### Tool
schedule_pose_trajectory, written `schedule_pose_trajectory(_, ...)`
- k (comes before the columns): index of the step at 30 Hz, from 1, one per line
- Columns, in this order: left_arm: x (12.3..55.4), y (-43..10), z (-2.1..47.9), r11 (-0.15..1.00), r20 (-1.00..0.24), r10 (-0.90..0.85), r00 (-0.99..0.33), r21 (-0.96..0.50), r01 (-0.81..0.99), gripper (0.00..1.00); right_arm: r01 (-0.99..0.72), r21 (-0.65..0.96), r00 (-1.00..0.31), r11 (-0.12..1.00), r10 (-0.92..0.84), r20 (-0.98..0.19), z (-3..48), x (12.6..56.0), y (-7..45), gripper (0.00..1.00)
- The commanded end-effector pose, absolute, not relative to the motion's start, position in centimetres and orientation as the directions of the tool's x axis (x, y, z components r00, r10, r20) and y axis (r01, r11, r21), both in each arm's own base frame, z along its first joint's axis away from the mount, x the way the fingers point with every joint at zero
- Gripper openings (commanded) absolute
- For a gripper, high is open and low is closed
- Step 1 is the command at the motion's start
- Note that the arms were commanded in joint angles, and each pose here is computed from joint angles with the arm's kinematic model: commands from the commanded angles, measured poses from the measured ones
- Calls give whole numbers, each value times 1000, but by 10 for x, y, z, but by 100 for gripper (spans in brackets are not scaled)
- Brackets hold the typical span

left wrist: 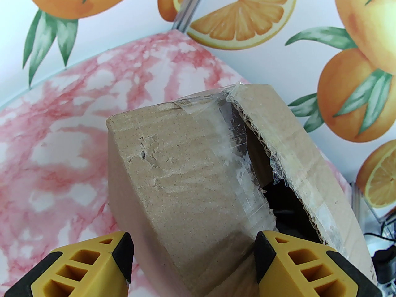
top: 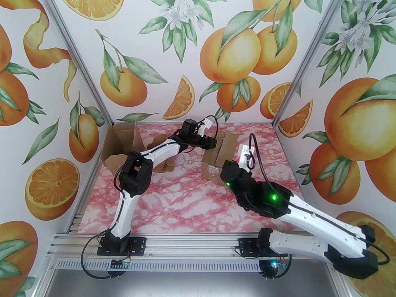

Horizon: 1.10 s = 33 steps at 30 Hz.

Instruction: Unpack the express box

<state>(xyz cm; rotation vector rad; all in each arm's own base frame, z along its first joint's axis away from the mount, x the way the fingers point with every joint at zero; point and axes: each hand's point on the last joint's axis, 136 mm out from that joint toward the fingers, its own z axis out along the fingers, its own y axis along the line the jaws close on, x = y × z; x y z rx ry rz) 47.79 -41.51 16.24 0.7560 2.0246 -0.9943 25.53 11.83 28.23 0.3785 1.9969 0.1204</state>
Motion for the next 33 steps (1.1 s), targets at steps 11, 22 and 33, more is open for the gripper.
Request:
schedule_pose_trajectory(11, 458, -394, 212, 493, -825, 146, -546, -418, 763, 75, 463, 45, -469, 885, 288, -835, 213, 342, 10, 0)
schedule_pose_trajectory(22, 419, -381, 205, 418, -793, 211, -571, -455, 787, 74, 325, 48, -591, 945, 242, -770, 162, 466, 48, 0)
schedule_pose_trajectory(33, 361, -370, 193, 329, -752, 267, -603, -517, 790, 73, 97, 96, -624, 991, 136, -770, 153, 542, 111, 0)
